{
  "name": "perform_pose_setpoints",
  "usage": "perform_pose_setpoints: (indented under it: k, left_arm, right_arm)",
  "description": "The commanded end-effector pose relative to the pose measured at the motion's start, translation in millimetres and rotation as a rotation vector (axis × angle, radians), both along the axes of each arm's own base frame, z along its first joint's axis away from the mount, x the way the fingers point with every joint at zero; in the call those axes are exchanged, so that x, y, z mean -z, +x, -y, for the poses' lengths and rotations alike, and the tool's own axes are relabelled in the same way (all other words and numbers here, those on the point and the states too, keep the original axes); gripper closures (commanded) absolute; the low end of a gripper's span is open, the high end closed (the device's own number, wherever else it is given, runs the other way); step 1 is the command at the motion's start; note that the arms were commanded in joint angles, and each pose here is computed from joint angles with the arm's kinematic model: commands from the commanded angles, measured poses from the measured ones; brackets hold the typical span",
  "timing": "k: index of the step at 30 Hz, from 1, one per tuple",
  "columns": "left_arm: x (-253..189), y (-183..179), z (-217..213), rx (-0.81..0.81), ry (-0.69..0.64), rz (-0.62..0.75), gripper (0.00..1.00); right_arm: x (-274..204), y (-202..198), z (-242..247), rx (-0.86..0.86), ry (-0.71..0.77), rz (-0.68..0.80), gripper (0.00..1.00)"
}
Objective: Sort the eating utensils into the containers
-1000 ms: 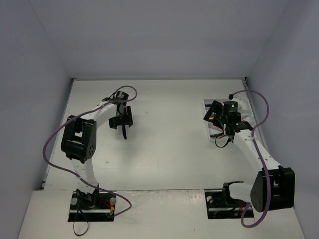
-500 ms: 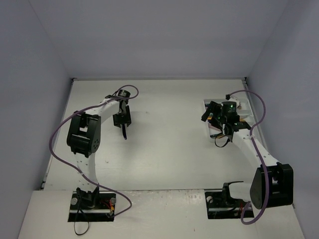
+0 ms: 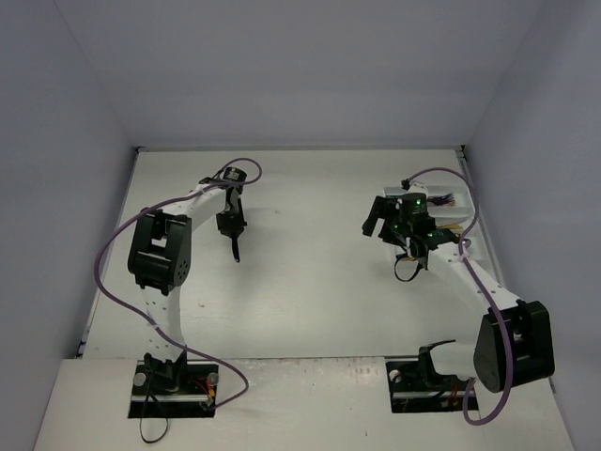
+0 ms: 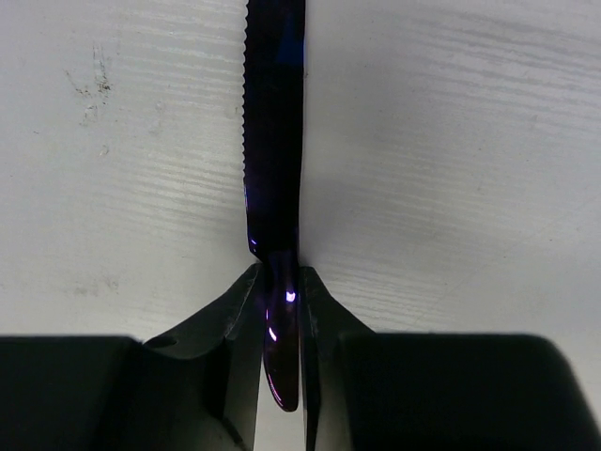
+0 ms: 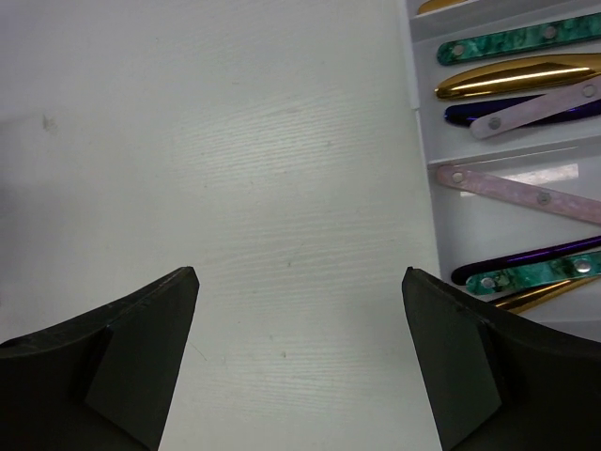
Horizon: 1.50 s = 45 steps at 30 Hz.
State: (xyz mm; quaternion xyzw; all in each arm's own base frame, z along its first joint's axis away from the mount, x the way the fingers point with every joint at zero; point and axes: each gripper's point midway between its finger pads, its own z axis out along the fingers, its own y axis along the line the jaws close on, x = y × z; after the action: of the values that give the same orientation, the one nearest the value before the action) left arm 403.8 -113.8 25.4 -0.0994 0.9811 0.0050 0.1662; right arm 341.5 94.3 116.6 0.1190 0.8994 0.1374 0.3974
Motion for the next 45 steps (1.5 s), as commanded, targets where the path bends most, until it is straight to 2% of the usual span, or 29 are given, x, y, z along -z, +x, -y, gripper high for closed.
perform_pose_setpoints:
  k: [1,5,11,17,22,29,34,45]
  left_arm:
    - [0,-2,-4,-0.029,0.007,-0.004,1.0]
    - [-36,6,12,-0.018,-0.066,0.112,1.0]
    - [-111,12,52,0.019,-0.276,0.307,1.0]
    - [-162,4,84,0.033,-0.452,0.438,1.0]
    - [-204,-7,105,0.048,-0.55,0.555,1.0]
    - [-229,-23,120,0.08,-0.581,0.606,1.0]
    - [-234,-30,126,0.082,-0.617,0.612,1.0]
    - [-233,-35,135,0.109,-0.621,0.606,1.0]
  right_arm:
    - [-34,18,-35,-0.101,0.016,0.125,0.13]
    - [-48,15,-87,-0.264,0.105,0.169,0.13]
    - [-75,-10,-182,-0.544,0.224,0.244,0.13]
    - [-96,-22,-243,-0.691,0.324,0.325,0.14]
    - [-104,-22,-266,-0.74,0.342,0.342,0.15]
    - [-107,-11,-278,-0.751,0.324,0.37,0.19]
    - [-106,-4,-283,-0.76,0.307,0.382,0.29]
    - [-102,3,-283,-0.752,0.28,0.394,0.68]
